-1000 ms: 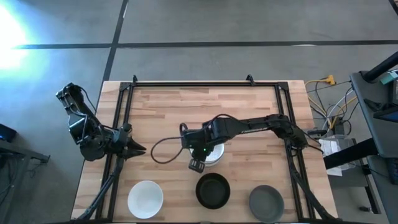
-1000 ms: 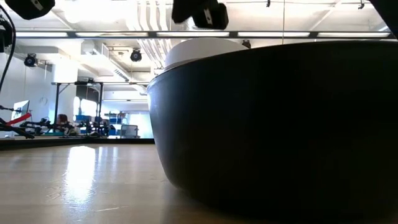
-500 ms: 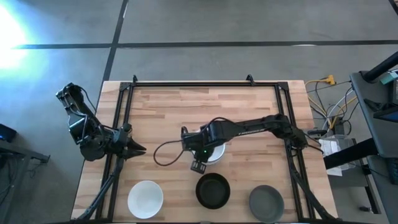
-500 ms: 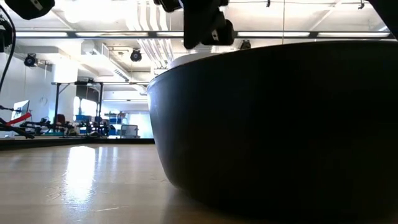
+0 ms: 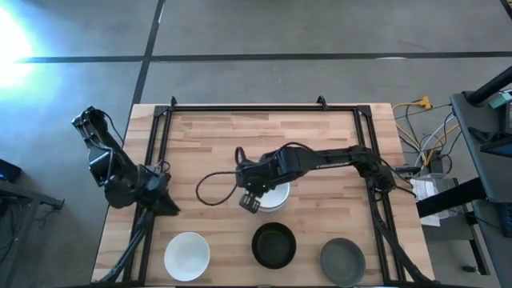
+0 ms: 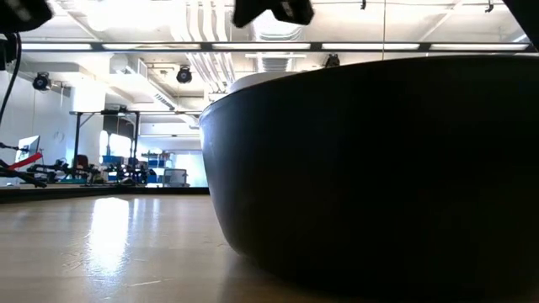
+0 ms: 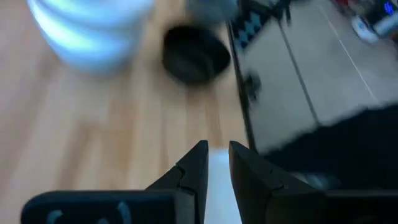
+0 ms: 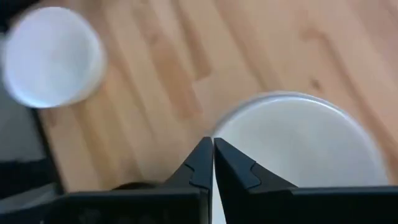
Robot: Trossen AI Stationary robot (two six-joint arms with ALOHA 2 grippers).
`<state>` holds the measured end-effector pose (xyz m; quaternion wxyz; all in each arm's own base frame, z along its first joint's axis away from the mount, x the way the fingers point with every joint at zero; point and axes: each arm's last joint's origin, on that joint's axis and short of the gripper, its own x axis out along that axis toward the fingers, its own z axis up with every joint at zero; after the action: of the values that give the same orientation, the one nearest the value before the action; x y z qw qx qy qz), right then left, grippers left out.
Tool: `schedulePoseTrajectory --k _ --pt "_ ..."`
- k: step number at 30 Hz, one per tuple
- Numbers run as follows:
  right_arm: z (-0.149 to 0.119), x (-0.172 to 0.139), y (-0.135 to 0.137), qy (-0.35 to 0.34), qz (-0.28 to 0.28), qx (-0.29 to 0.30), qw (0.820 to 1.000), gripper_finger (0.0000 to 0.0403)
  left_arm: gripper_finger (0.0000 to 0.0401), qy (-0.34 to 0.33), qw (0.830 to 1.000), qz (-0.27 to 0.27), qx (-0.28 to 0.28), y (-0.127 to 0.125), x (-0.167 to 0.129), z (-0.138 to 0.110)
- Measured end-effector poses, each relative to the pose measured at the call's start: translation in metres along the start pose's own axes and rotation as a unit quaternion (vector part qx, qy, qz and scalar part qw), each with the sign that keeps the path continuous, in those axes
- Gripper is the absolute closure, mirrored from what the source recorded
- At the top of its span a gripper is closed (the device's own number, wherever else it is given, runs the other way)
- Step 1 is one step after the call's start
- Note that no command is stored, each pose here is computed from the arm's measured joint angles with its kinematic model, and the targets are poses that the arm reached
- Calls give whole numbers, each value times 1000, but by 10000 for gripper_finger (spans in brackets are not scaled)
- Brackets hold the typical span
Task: Nest bowls inside each other
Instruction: Stack the white bowl on the white bowl
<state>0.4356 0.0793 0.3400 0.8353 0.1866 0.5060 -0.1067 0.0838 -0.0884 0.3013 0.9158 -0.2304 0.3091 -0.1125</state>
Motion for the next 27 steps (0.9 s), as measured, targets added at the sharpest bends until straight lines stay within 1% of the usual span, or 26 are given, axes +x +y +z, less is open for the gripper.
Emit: schedulePoseTrajectory --k 3,7,9,12,14,17,21,24,27 --pt "-11 -5 0 7 -58 7 998 394 352 69 997 -8 -22 -1 6 -8" --pt "-30 -9 -1 48 -137 32 989 394 352 139 990 -16 -26 -6 23 -25" --pt "-37 -11 2 47 -159 43 985 394 352 168 986 -8 -23 -8 33 -35" --pt "-45 -15 13 33 -157 31 987 394 352 199 980 14 -10 -13 46 -46" --pt "-49 -18 18 27 -158 34 986 394 352 210 977 26 -3 -14 52 -50" --pt "-52 -24 21 10 -165 39 986 394 352 219 975 44 4 -15 60 -54" --pt "-53 -33 21 -7 -165 37 986 394 349 237 969 69 31 -14 66 -60" --pt "-53 -41 20 -13 -163 19 986 394 334 239 968 72 41 -14 69 -60" --pt "-53 -50 17 -21 -160 7 987 394 308 239 967 82 38 -13 73 -60"
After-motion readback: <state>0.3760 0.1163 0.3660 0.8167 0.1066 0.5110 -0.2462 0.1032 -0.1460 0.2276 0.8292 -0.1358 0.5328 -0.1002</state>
